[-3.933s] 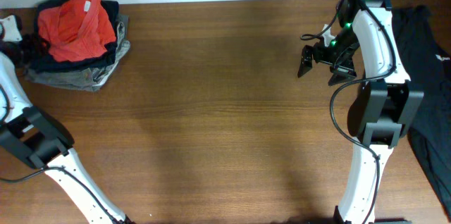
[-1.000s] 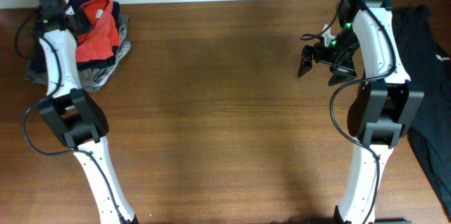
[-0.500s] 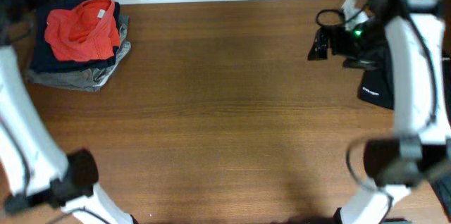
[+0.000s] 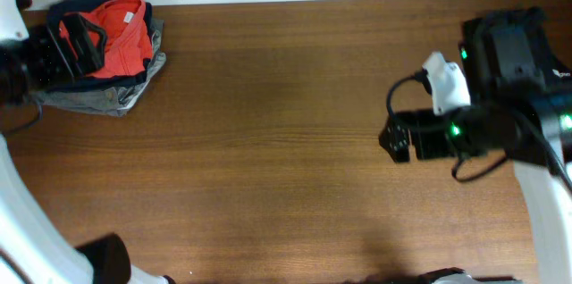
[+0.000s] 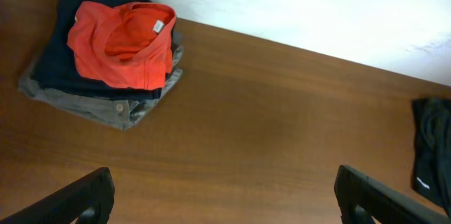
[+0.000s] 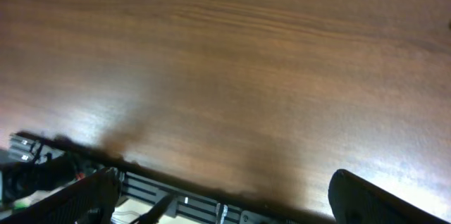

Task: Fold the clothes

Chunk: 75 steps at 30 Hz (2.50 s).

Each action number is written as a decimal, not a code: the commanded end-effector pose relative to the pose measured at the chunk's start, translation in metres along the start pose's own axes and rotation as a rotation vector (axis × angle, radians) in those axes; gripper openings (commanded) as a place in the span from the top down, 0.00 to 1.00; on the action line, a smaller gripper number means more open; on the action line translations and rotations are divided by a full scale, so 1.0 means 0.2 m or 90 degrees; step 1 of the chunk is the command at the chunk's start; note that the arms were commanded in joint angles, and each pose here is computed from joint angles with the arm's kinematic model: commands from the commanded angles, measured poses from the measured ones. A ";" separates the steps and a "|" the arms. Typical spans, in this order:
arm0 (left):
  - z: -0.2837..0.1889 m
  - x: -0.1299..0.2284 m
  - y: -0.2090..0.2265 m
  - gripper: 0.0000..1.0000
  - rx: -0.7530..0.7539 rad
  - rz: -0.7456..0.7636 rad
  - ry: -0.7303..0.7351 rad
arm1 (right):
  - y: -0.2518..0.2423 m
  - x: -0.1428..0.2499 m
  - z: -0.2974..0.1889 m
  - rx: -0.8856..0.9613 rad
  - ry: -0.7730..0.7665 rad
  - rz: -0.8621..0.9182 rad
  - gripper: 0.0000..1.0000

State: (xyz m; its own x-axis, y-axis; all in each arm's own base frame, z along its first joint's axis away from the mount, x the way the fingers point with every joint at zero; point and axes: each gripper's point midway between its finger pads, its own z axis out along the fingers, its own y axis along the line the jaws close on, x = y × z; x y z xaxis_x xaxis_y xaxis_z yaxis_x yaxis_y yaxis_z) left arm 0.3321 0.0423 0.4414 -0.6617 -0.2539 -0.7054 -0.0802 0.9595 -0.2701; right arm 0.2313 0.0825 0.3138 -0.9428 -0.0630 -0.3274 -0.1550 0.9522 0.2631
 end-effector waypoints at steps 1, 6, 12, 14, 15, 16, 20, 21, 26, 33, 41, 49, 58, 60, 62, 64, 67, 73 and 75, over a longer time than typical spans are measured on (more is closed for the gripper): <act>-0.25 0.08 -0.11 0.01 0.012 0.042 -0.052 | -0.02 0.12 -0.09 0.023 -0.037 0.010 0.01; -0.46 0.35 -0.17 0.00 0.012 0.045 -0.059 | -0.02 0.29 -0.16 0.016 -0.081 0.028 0.01; -0.63 0.69 -0.23 0.01 0.030 0.074 -0.137 | -0.08 0.44 -0.23 0.041 -0.175 0.040 0.01; -0.67 0.77 -0.26 0.01 0.050 0.096 -0.187 | -0.08 0.47 -0.24 0.034 -0.217 0.036 0.01; -0.69 0.81 -0.28 0.01 0.061 0.107 -0.212 | -0.08 0.49 -0.25 0.029 -0.235 0.041 0.01; -0.70 0.85 -0.29 0.01 0.074 0.118 -0.233 | -0.08 0.51 -0.25 0.024 -0.252 0.047 0.01; -0.66 0.98 -0.34 0.01 0.133 0.140 -0.268 | -0.09 0.58 -0.24 0.006 -0.314 0.060 0.01; -0.63 1.02 -0.35 0.01 0.147 0.137 -0.262 | -0.10 0.60 -0.24 0.004 -0.327 0.058 0.01; -0.42 1.15 -0.31 0.01 0.181 0.101 -0.183 | -0.19 0.70 -0.22 0.034 -0.402 0.094 0.01; -0.19 1.26 -0.22 0.01 0.177 0.061 -0.102 | -0.26 0.77 -0.28 0.053 -0.499 0.118 0.01; -0.08 1.34 -0.18 0.01 0.175 0.038 -0.056 | -0.26 0.77 -0.28 0.053 -0.497 0.118 0.01; -0.07 1.34 -0.18 0.01 0.174 0.039 -0.056 | -0.26 0.77 -0.28 0.053 -0.497 0.118 0.01; -0.07 1.34 -0.18 0.01 0.174 0.038 -0.056 | -0.26 0.77 -0.28 0.053 -0.497 0.118 0.01; -0.07 1.34 -0.18 0.01 0.174 0.038 -0.056 | -0.26 0.77 -0.28 0.053 -0.497 0.118 0.01; -0.07 1.34 -0.18 0.01 0.174 0.038 -0.056 | -0.26 0.77 -0.28 0.053 -0.497 0.118 0.01; -0.07 1.34 -0.18 0.01 0.174 0.038 -0.056 | -0.26 0.77 -0.28 0.053 -0.497 0.118 0.01; -0.07 1.34 -0.18 0.01 0.174 0.038 -0.056 | -0.26 0.77 -0.28 0.054 -0.496 0.119 0.01; -0.07 1.34 -0.18 0.01 0.174 0.038 -0.056 | -0.31 0.77 -0.29 0.118 -0.519 0.137 0.01; -0.07 1.34 -0.18 0.00 0.174 0.038 -0.056 | -0.34 0.74 -0.29 0.150 -0.539 0.138 0.01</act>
State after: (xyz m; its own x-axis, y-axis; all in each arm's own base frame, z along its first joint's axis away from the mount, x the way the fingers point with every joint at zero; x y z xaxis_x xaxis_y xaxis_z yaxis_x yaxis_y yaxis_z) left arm 0.1473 -0.0548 0.2712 -0.5916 -0.2153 -0.7770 0.1531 0.9162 -0.3704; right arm 0.0816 0.0007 0.3027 -0.4274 0.3027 -0.8519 0.1014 0.9524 0.2875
